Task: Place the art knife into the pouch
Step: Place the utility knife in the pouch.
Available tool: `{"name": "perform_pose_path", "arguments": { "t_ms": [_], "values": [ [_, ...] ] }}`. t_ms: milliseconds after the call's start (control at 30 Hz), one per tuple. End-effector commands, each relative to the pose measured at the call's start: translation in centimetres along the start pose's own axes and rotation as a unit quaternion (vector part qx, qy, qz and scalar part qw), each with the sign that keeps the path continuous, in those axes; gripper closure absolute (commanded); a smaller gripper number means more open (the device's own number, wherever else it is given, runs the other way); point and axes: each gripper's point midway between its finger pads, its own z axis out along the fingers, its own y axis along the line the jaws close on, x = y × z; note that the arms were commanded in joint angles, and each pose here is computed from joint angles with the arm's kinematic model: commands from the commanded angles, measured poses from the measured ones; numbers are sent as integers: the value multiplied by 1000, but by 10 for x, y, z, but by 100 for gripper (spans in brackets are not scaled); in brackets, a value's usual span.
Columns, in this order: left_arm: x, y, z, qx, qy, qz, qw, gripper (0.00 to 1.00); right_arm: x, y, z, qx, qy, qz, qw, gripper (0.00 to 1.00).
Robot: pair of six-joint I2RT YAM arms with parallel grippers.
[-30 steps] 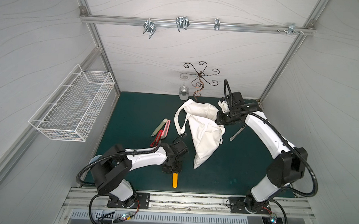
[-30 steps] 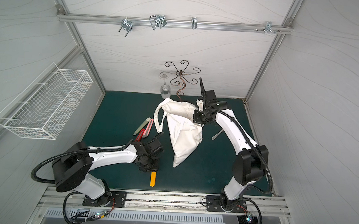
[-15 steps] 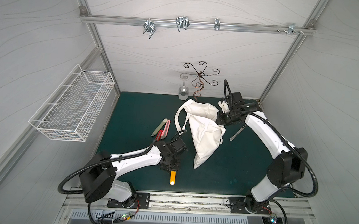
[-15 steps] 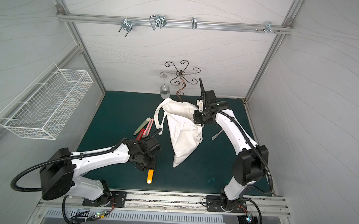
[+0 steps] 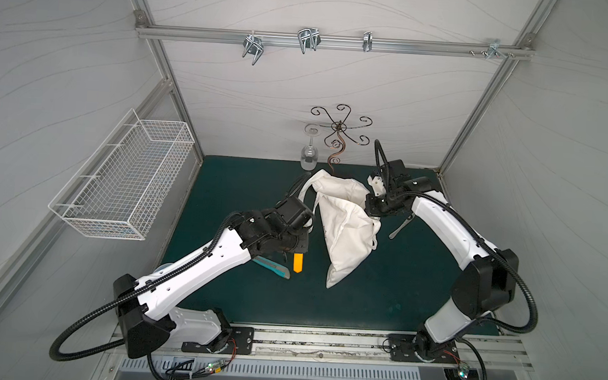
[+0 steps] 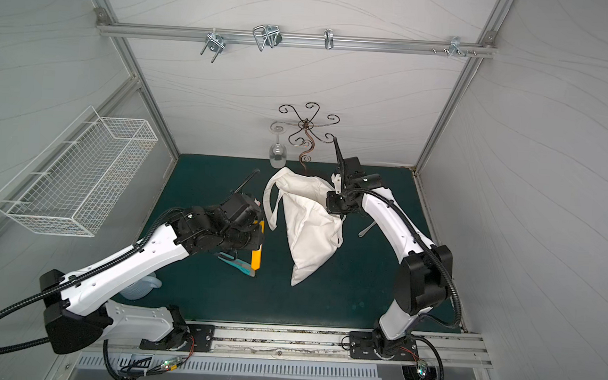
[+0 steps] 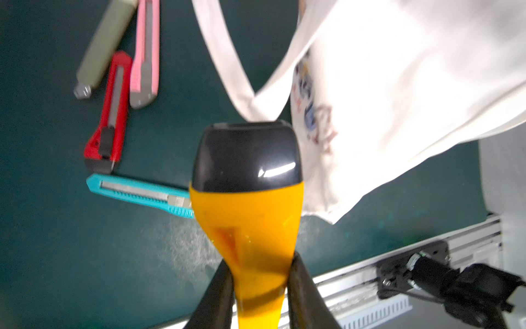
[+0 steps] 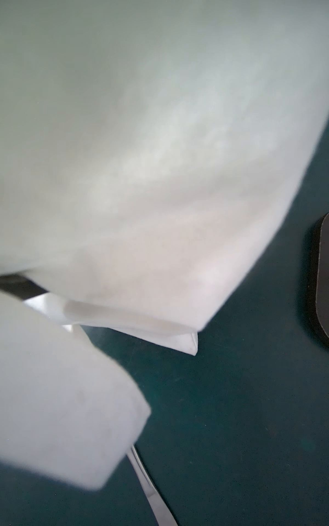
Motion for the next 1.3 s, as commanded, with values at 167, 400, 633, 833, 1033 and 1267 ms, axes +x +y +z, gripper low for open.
{"name": "perform_pose_path", "arguments": {
  "t_ms": [167,400,633,833,1033,1267],
  "values": [
    [-107,-41,-35,36,-129,60,989,83,17,15,-6,-2,10,-31,999,100],
    [-166,-73,-52,61,-206,93,972,81,27,29,-7,-5,16,-51,999,100],
    [-199,-97,-52,88,-252,120,956,80,28,34,-15,-8,10,-59,998,100],
    [-203,-113,-36,128,-268,125,947,81,24,34,-21,-2,0,-60,998,100],
    [-190,-115,-6,157,-260,105,947,81,13,33,-26,3,-11,-63,998,100],
    [-176,-119,6,206,-263,85,939,73,-4,23,-34,-2,-31,-44,999,100]
  ]
}}
